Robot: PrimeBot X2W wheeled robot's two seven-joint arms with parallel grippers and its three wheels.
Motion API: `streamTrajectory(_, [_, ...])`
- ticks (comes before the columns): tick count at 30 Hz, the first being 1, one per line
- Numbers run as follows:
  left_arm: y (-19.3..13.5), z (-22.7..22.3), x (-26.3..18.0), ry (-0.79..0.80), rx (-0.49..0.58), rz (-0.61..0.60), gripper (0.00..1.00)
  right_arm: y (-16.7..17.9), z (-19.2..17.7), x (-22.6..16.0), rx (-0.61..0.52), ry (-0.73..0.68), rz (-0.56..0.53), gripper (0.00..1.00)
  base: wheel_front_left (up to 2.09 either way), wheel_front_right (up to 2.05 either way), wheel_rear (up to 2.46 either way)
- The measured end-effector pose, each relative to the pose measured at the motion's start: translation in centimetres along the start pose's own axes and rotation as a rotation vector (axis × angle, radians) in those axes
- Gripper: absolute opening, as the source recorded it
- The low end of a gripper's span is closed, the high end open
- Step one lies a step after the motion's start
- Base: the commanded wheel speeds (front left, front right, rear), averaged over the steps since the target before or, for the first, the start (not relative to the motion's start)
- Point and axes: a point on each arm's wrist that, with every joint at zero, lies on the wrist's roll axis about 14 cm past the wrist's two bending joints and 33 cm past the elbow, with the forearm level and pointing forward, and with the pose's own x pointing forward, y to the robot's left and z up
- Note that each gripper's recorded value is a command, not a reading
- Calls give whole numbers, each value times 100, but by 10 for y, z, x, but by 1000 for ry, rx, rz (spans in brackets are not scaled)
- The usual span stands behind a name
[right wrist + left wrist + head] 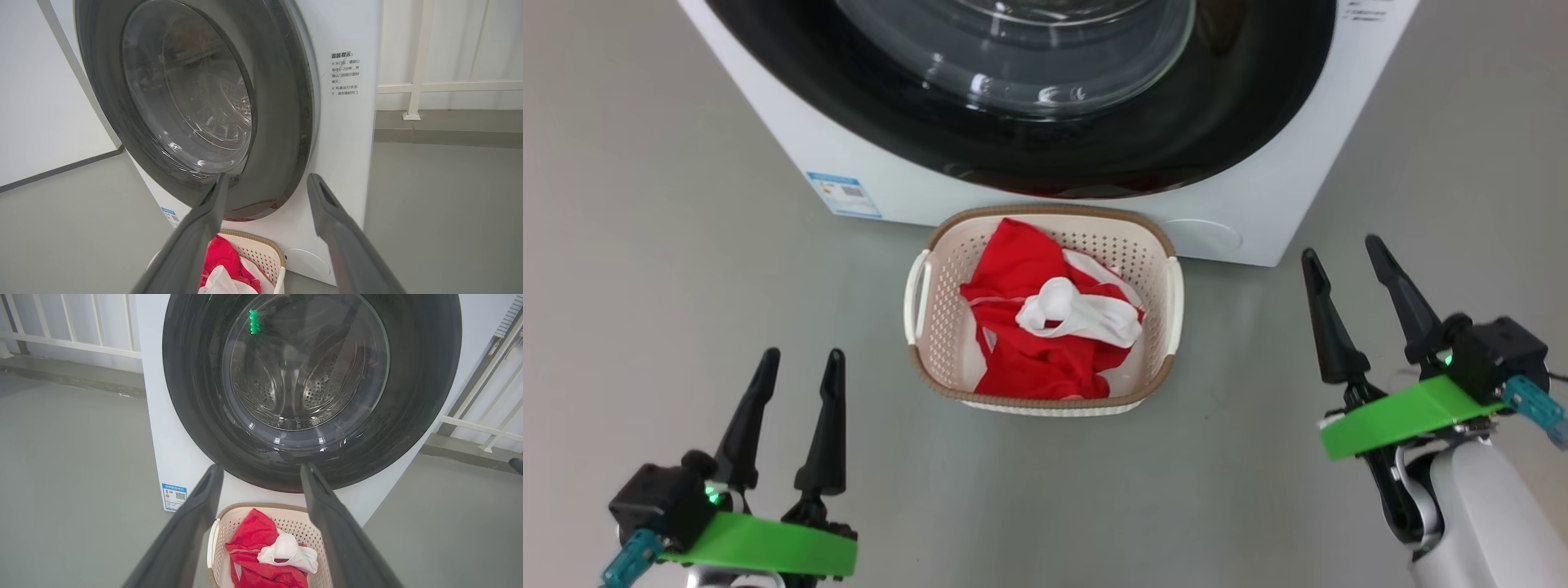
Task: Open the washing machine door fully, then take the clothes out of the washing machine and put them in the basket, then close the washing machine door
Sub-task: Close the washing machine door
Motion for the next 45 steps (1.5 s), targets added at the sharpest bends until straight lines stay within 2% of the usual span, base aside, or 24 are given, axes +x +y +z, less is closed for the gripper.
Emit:
streamTrajectory(17, [-31,-5,1,23,-1,-136,100,-64,9,-87,-14,7,-247,100,0,0,0])
streamTrajectory(32, [-45,-18,3,56,-8,-181,100,-100,16,-144,-2,-11,-418,100,0,0,0])
streamTrajectory(45, [-46,-15,5,44,-10,-185,100,-102,21,-149,-3,-26,-435,100,0,0,0])
